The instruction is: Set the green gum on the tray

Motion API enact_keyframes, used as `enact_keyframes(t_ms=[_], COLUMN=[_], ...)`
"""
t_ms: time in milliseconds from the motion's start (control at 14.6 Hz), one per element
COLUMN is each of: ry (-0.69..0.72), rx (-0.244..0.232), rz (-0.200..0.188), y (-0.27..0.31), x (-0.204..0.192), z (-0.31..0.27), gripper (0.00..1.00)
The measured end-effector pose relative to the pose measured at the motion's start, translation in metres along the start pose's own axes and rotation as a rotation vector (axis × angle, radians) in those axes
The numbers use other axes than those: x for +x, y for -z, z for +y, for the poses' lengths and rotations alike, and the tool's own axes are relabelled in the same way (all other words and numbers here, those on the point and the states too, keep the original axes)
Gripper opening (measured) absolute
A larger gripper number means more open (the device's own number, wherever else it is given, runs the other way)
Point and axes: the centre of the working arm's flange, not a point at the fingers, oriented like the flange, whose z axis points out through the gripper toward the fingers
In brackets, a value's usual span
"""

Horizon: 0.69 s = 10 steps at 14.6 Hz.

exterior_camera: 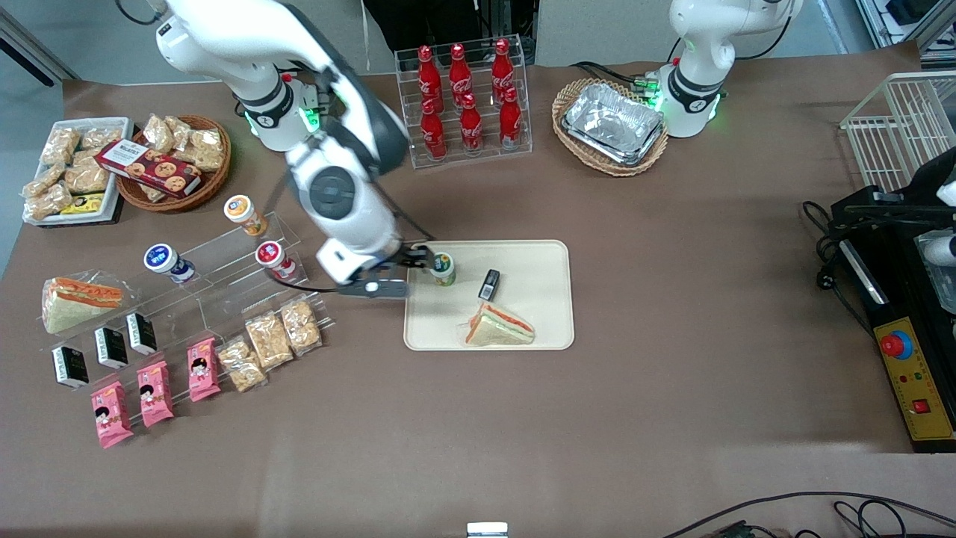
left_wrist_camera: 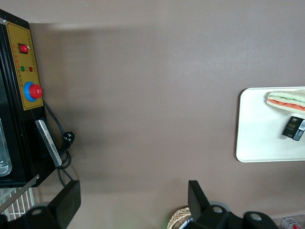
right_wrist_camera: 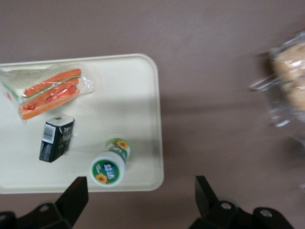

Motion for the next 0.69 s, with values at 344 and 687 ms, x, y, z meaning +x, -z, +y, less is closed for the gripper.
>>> enact_keyframes(t_ms=[344, 687], ry=[-0.028, 0.011], rx=[-0.006, 0.013], rz=[-0.033, 0.024], y=[0.123, 0.193], x=[0.024, 0.032], z=[0.074, 0.164], gripper=[1.00, 1.00])
